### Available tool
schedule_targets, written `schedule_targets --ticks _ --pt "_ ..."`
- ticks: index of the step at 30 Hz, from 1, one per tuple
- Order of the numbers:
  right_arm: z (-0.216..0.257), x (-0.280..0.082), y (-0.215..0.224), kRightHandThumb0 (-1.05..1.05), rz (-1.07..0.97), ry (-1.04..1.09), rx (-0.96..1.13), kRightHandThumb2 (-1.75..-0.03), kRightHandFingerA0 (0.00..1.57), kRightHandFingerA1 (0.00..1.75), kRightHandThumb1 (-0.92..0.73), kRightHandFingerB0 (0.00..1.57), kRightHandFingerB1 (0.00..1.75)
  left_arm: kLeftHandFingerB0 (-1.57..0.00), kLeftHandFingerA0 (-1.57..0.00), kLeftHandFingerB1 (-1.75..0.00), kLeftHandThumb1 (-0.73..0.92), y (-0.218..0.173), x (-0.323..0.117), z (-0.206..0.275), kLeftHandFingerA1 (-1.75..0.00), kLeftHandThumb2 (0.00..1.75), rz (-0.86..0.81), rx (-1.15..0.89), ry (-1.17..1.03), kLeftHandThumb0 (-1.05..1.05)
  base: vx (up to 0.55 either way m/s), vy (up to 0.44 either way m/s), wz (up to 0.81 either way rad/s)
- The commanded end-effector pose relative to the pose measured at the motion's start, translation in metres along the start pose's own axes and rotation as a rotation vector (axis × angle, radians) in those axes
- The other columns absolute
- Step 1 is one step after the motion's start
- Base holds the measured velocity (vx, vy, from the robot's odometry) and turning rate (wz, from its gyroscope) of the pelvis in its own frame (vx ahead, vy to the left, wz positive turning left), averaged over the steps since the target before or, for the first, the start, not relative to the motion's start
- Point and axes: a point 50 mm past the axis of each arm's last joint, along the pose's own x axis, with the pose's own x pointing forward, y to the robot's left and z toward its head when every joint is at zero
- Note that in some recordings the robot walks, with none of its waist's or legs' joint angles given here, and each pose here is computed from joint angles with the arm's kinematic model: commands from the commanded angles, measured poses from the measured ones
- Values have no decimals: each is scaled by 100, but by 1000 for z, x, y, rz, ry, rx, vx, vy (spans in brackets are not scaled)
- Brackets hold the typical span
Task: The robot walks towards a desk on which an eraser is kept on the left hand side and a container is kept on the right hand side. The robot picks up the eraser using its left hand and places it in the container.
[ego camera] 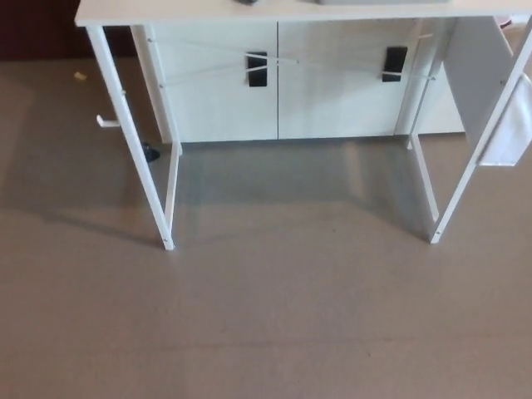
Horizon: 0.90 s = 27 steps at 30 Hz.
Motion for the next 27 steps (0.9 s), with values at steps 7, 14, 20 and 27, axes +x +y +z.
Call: schedule_targets --ticks 7,14,20,27 --pt "1 -1 3 -7 14 -1 -3 -51 58 51 -39 54 46 -33 -39 -32 50 10 -4 0 -37 56 40 108 -18 -20 230 153 -10" --pt "-3 -1 5 -5 21 4 18 -51 58 52 -40 54 46 -33 -40 -32 51 10 -4 1 -37 56 38 154 -27 -21 174 113 7" --pt "-5 0 6 -7 22 10 14 -51 60 52 -40 55 46 -34 -41 -32 50 11 -5 1 -38 56 43 186 -31 -23 147 -92 7" --pt "-13 -5 5 -9 28 24 0 -51 59 52 -40 55 47 -35 -44 -32 49 11 -9 -8 -37 55 44 210 -3 -21 165 -284 -1"
